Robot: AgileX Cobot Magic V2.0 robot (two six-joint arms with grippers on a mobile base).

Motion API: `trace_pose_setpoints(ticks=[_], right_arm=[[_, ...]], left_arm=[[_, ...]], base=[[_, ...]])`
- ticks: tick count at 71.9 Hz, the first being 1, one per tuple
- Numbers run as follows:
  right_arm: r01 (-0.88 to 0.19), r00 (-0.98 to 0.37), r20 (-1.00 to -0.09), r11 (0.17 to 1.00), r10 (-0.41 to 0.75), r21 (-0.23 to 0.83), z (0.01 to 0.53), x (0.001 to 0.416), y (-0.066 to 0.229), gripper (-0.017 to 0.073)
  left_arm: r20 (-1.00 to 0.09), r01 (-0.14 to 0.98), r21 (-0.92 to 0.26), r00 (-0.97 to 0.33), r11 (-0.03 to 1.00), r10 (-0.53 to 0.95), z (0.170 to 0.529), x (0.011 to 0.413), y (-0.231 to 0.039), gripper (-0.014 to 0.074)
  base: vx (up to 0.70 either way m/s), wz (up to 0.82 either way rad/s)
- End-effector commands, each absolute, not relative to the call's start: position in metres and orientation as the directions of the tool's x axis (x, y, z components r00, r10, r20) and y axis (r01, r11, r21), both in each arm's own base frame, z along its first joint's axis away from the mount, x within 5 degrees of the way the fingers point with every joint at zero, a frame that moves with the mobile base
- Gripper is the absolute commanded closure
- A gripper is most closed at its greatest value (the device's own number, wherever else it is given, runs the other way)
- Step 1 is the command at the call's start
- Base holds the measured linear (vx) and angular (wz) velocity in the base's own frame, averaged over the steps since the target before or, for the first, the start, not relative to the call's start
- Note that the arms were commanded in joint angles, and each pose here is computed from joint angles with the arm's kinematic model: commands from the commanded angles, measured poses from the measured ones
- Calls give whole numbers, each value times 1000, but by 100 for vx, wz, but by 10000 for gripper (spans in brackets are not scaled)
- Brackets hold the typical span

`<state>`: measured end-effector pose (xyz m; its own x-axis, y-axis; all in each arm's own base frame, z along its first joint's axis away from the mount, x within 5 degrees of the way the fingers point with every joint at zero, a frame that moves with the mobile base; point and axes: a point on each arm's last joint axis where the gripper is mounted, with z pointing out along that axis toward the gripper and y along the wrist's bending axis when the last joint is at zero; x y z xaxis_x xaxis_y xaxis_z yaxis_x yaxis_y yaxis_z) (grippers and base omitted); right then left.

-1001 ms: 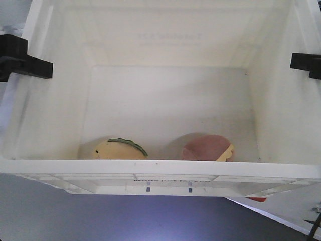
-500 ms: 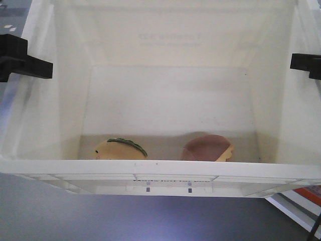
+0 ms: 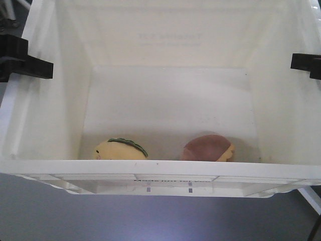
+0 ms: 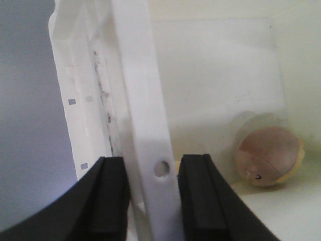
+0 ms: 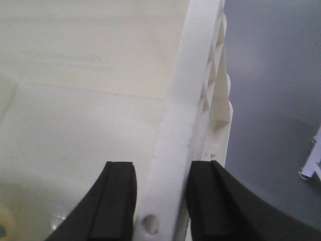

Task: Place moving items into box and shelve
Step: 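Hold the tote by both rims while the base drives away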

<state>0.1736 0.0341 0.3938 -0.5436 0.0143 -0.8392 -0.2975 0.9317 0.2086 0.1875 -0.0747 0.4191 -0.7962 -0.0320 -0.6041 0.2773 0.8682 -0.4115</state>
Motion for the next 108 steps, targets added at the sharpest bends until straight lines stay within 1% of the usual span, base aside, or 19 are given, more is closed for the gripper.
trace_pose_setpoints(ticks=[1, 53, 108], right_arm=[[-312, -403, -910, 921, 94, 234, 421, 170, 35, 565], [-317, -419, -904, 918, 88, 236, 420, 169, 36, 565], [-319, -424, -901, 917, 85, 237, 419, 169, 36, 565]], left_arm=[[-719, 343, -471, -683, 813, -128, 448, 181, -78, 594], [-719, 341, -470, -684, 814, -128, 448, 181, -78, 594], [-719, 341, -470, -683, 814, -129, 448, 181, -78, 594]], base=[[-18, 81], [-17, 89], [-11, 69]])
